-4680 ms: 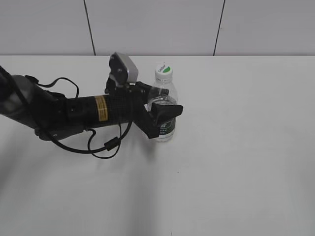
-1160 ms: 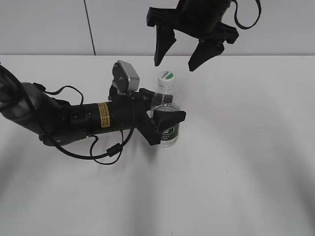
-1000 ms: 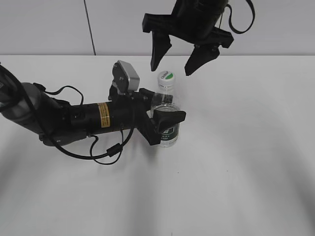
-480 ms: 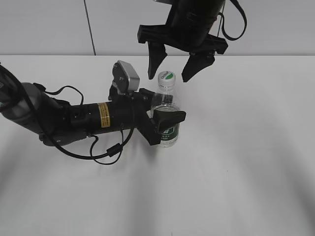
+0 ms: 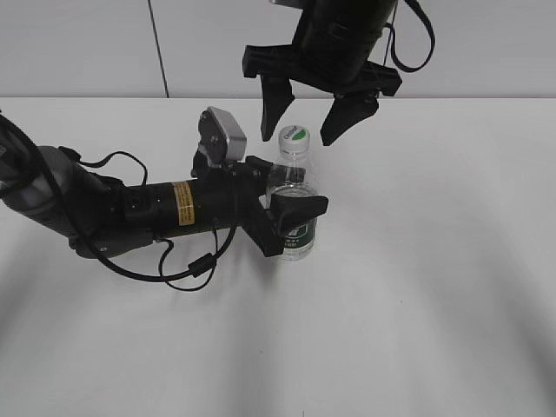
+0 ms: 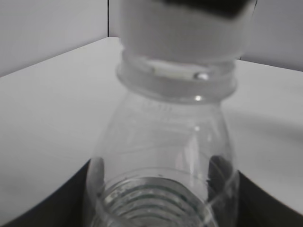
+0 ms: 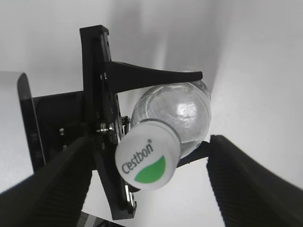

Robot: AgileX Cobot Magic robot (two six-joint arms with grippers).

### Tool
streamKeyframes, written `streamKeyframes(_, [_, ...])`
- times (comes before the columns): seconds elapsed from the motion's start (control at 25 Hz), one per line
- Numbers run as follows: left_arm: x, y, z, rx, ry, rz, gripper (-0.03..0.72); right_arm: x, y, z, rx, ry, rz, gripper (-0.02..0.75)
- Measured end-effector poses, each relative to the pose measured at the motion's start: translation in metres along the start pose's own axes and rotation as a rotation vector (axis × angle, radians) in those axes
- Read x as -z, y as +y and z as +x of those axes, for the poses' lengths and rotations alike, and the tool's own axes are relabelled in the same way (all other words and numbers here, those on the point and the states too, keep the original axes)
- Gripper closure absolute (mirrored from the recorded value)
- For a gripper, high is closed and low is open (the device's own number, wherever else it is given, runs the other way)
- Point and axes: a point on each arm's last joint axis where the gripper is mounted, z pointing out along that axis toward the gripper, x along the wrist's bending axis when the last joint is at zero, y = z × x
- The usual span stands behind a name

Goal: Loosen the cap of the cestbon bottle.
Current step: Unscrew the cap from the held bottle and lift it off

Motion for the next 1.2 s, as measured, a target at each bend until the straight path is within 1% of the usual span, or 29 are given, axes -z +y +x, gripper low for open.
streamKeyframes(0.48, [0.0, 0.0, 0.0, 0.0, 0.0, 0.0, 0.283, -0.0005, -0.0007, 0.0017, 0.008, -0.003, 0.001, 0.162])
streamKeyframes(0.56, [0.0, 0.0, 0.0, 0.0, 0.0, 0.0, 0.283, -0.0005, -0.0007, 0.0016, 0.011, -0.004, 0.0, 0.189])
streamKeyframes(0.8, [0.0, 0.0, 0.0, 0.0, 0.0, 0.0, 0.283, -0.0005, -0.0006, 0.0015, 0.01, -0.005, 0.0, 0.309])
streamKeyframes(0.92, [0.0, 0.0, 0.0, 0.0, 0.0, 0.0, 0.283, -0.0005, -0.0006, 0.0015, 0.01, -0.005, 0.0, 0.325])
streamKeyframes(1.2, [0.0, 0.0, 0.0001, 0.0, 0.001, 0.0, 0.283, -0.0017, -0.0009, 0.0025, 0.014, -0.006, 0.003, 0.325])
